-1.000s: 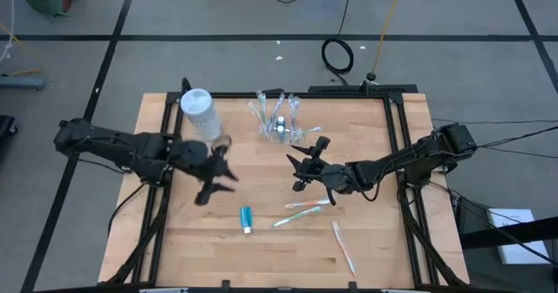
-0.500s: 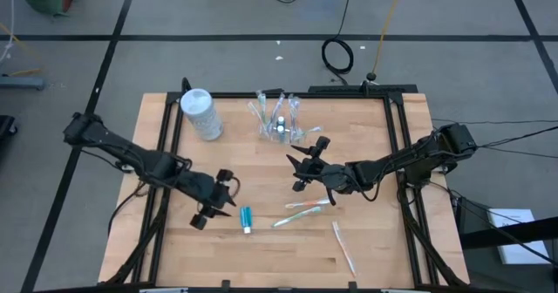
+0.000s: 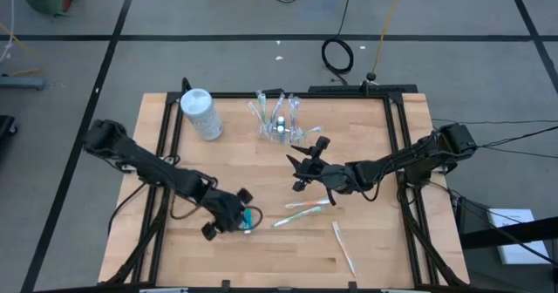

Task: Pick & Place toothbrushing station
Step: Put the mouthwash into the transparent organizer

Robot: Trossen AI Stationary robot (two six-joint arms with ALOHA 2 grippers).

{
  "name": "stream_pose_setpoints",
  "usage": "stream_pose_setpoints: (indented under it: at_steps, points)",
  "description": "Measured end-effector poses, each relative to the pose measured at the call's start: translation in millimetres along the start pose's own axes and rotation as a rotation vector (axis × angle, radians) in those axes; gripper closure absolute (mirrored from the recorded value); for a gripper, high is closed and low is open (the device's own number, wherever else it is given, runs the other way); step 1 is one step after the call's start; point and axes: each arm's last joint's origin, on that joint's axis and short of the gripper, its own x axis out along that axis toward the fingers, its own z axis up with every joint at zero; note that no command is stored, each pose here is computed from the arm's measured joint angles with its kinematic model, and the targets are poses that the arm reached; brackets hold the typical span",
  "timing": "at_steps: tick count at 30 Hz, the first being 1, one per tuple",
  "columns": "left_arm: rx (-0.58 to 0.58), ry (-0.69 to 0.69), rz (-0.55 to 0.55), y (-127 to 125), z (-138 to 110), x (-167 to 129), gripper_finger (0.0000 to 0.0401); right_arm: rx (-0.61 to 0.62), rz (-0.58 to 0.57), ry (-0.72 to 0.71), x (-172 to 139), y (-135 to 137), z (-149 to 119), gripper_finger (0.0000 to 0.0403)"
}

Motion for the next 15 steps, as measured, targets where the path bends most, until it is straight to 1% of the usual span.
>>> stream_pose_setpoints:
  at_steps: [3, 5, 10, 15]
  points:
    - [0.071, 0.022, -0.024, -4.1, 0.7, 19.9, 0.0249, 0.000, 0.000, 0.000, 0.0, 0.0, 0.0, 0.0261]
    - [0.104, 0.067, -0.044, -7.7, -2.5, 32.5, 0.0249, -0.001, 0.000, 0.000, 0.0, 0.0, -0.1, 0.0261]
    - [0.094, 0.145, -0.071, -6.6, -6.8, 57.9, 0.0249, -0.007, 0.002, 0.005, 0.0, 0.2, -0.7, 0.0261]
    - [0.140, 0.174, -0.086, -4.7, -4.9, 71.4, 0.0249, -0.003, 0.004, 0.012, 0.0, 0.6, -1.6, 0.0261]
